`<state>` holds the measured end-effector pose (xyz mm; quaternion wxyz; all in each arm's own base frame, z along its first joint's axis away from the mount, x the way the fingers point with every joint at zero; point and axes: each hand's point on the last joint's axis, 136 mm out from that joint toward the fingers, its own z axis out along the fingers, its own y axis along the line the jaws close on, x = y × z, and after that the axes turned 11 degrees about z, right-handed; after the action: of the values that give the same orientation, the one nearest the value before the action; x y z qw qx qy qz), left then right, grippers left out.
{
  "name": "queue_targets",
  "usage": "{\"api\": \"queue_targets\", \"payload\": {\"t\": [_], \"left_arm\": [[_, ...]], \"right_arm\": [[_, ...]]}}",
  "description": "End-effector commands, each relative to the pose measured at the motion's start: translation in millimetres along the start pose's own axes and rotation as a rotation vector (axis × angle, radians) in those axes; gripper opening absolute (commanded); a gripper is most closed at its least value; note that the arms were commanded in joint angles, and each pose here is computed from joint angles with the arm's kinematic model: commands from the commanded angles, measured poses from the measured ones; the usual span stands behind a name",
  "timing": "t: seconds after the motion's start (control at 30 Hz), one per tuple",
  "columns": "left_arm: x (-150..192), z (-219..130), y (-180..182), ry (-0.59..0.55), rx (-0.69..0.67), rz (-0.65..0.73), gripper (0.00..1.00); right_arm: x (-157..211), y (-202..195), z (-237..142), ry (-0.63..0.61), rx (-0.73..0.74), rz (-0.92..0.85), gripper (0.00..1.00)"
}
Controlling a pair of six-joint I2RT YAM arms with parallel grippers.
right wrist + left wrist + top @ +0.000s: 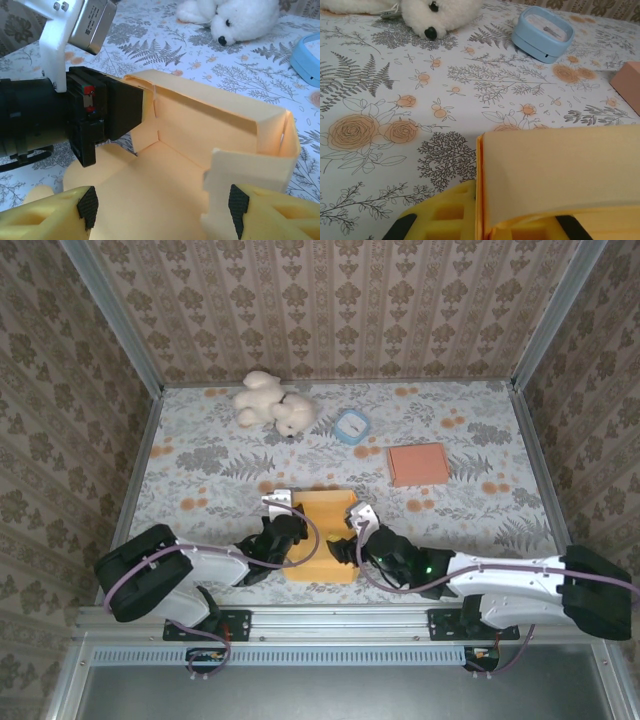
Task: Fold the paper box
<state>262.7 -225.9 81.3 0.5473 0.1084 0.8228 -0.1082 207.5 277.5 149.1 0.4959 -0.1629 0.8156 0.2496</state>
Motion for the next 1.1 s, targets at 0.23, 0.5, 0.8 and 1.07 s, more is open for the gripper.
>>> {"api": "queue_targets", "payload": {"t": [0.23,0.5,0.8,1.07], "left_arm": [[26,1,-7,0.091,0.044,0.06,0.07],[25,0,-10,0.089,0.06,0.064,0.07],[25,0,-10,0.088,0.06,0.062,0.07],[26,0,-10,0.089,0.06,0.061,0.07]], "right_arm": [[13,-66,-35,-0.011,0.131,0.046,0.68],[12,-68,-30,0.019,0.028,0.074,0.6],[2,-62,-6,0.02,0.011,0.067,0.58],[-3,-55,5,0.013,-0.009,0.073,0.49]]}}
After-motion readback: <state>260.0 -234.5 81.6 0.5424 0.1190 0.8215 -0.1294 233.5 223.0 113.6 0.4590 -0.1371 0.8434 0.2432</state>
